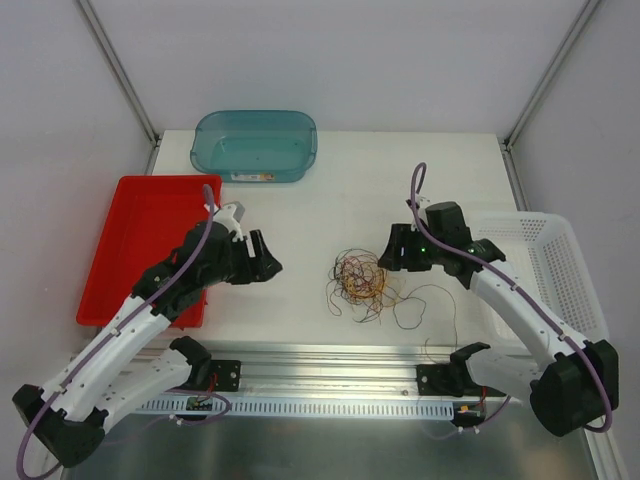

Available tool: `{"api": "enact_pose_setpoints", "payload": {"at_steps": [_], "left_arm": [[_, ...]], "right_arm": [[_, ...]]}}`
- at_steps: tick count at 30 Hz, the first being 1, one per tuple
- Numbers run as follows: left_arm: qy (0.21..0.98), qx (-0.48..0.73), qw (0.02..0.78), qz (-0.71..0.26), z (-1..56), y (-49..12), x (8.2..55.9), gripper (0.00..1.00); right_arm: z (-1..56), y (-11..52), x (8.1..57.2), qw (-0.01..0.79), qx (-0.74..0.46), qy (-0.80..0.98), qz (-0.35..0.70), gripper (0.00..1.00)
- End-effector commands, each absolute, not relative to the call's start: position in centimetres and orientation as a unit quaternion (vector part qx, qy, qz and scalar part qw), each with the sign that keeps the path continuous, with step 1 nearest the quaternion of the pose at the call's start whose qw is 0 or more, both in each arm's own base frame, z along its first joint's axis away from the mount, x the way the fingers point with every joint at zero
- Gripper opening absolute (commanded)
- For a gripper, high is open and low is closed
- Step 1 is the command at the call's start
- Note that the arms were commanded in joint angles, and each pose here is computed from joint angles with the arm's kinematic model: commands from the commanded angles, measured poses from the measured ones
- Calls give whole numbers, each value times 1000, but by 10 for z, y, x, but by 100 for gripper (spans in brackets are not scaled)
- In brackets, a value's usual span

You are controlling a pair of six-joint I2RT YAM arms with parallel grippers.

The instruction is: Untangle the cables

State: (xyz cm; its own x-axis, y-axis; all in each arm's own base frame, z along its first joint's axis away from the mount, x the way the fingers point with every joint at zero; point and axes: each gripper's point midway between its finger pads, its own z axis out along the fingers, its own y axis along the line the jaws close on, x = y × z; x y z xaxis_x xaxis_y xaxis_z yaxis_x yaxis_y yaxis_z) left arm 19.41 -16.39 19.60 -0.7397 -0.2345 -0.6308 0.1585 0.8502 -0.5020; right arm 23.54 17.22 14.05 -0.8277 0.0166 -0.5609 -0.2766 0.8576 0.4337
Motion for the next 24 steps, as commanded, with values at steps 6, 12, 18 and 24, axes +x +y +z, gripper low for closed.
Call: {"api": "enact_pose_setpoints", "payload": {"at_steps": [6,12,18,24], "left_arm": [[894,20,327,-306,188,-232,211,74],[909,40,293,-294,167,-277,237,74],[919,63,267,-284,148,-319,258,74],[927,84,244,-273,126,-343,269,72]], "right_arm": [[152,154,233,320,-93,920,207,62],[115,126,223,290,-72,943,146,57],[102,115,230,286,18,947,145,57],[96,123,237,284,46,944,160,60]]}}
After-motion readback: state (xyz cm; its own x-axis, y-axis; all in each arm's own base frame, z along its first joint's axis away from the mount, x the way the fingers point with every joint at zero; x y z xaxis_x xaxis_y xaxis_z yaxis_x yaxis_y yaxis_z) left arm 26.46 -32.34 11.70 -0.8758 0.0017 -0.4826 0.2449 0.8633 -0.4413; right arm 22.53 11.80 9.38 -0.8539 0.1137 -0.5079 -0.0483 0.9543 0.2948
